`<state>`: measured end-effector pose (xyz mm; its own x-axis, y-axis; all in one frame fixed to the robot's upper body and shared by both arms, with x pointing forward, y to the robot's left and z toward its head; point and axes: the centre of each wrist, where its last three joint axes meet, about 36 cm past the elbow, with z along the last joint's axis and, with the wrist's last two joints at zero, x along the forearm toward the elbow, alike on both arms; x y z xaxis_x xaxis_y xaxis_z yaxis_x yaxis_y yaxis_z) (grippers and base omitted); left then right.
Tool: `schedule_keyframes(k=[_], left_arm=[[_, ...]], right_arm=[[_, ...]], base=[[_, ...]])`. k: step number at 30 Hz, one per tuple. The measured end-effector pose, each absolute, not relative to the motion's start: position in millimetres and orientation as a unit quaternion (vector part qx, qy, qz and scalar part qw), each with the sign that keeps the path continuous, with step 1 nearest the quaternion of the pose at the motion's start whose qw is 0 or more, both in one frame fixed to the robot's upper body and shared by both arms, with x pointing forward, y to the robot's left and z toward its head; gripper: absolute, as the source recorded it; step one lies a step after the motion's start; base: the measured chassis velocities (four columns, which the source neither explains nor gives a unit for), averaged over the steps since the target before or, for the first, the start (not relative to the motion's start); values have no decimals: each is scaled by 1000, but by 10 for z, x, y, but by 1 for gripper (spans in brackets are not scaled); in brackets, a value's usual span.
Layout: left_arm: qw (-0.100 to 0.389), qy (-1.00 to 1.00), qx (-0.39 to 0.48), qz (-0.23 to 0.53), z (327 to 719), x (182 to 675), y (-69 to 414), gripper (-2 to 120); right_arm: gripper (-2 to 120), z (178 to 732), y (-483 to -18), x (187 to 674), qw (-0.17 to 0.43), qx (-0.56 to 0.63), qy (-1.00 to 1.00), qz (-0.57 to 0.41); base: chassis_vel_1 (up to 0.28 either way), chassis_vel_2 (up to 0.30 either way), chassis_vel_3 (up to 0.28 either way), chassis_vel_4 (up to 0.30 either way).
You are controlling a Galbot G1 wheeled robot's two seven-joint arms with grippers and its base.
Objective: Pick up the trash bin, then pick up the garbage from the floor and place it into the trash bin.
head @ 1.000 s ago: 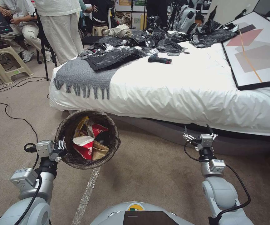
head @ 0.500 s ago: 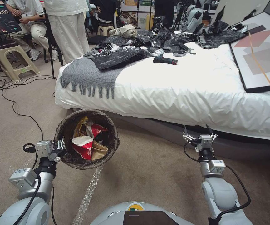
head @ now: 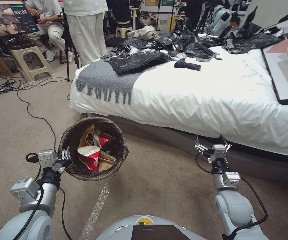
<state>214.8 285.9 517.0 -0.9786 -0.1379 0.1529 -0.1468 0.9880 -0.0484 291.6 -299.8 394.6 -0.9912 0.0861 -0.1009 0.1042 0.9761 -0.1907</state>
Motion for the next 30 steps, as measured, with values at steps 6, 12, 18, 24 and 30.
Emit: schedule_keyframes(k=[6, 12, 18, 24, 30], left_arm=[[71, -994, 78, 33, 5170, 2149, 2857, 0], [70, -994, 79, 34, 5168, 2150, 2852, 0], [68, -994, 78, 33, 5171, 2152, 2856, 0], [68, -994, 78, 33, 5173, 2153, 2859, 0], [63, -995, 77, 33, 5183, 2170, 2859, 0]], right_arm=[[100, 3948, -2965, 2901, 45, 49, 993, -93], [100, 3947, -2948, 2885, 45, 49, 994, -92], [100, 3949, -2946, 2884, 45, 49, 993, -93], [100, 3955, -2931, 2880, 46, 48, 994, -92], [100, 3964, -2909, 2885, 46, 46, 994, -92]], base=[[8, 8, 5, 7], [35, 32, 27, 25], [34, 22, 26, 32], [25, 19, 22, 27], [38, 53, 46, 44]])
